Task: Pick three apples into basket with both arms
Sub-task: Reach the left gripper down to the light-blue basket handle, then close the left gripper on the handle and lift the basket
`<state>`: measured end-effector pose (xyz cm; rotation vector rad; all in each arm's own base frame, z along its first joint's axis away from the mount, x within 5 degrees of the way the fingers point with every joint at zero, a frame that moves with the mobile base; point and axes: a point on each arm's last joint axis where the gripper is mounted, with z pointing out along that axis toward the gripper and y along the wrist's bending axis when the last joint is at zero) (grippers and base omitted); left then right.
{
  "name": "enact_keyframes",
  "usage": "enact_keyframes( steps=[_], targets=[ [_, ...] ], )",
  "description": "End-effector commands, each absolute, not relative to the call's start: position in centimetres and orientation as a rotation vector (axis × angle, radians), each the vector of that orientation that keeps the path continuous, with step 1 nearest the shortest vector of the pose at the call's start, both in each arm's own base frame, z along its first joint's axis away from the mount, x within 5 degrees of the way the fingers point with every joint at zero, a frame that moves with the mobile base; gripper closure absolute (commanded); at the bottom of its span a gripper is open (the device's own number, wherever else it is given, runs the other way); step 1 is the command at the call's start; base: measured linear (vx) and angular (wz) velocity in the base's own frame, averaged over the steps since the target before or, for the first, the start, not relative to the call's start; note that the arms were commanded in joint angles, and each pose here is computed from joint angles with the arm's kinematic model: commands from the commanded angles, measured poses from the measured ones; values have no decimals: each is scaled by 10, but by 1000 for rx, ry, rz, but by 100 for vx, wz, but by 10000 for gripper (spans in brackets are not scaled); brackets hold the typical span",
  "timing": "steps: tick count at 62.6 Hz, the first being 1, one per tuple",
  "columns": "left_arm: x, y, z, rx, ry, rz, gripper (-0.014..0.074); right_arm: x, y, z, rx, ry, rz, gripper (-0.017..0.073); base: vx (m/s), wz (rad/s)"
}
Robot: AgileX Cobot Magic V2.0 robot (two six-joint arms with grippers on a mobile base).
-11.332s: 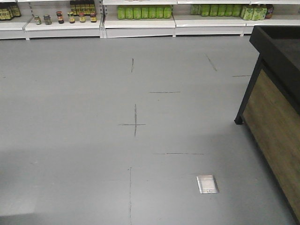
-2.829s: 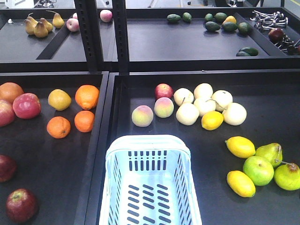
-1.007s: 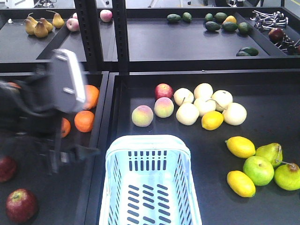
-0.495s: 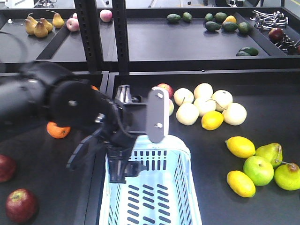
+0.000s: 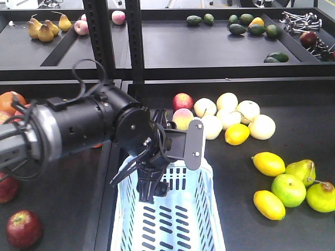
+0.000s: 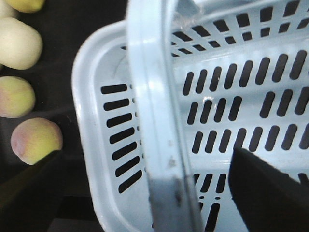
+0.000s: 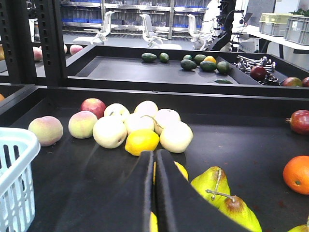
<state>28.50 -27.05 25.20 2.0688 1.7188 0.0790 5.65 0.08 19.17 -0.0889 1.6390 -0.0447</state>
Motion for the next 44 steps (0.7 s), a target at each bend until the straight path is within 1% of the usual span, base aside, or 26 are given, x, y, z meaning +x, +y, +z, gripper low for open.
enact_keyframes(
  steps=[1,17,27,34,44],
  targets=[
    [286,-273,277,1985,1659,104,-20,56,1,195,-97,1562,-56,568,0,0],
    [290,-271,277,1975,1670,167,79,56,1,195,-97,1562,-56,568,0,0],
    [290,-270,277,1939,1708,159,197,56,1,195,-97,1562,-56,568,0,0],
    [290,-270,277,1935,1712,158,329,56,1,195,-97,1562,-56,568,0,0],
    [289,-269,278,1936,1711,162,603,56,1,195,-97,1562,-56,568,0,0]
  ],
)
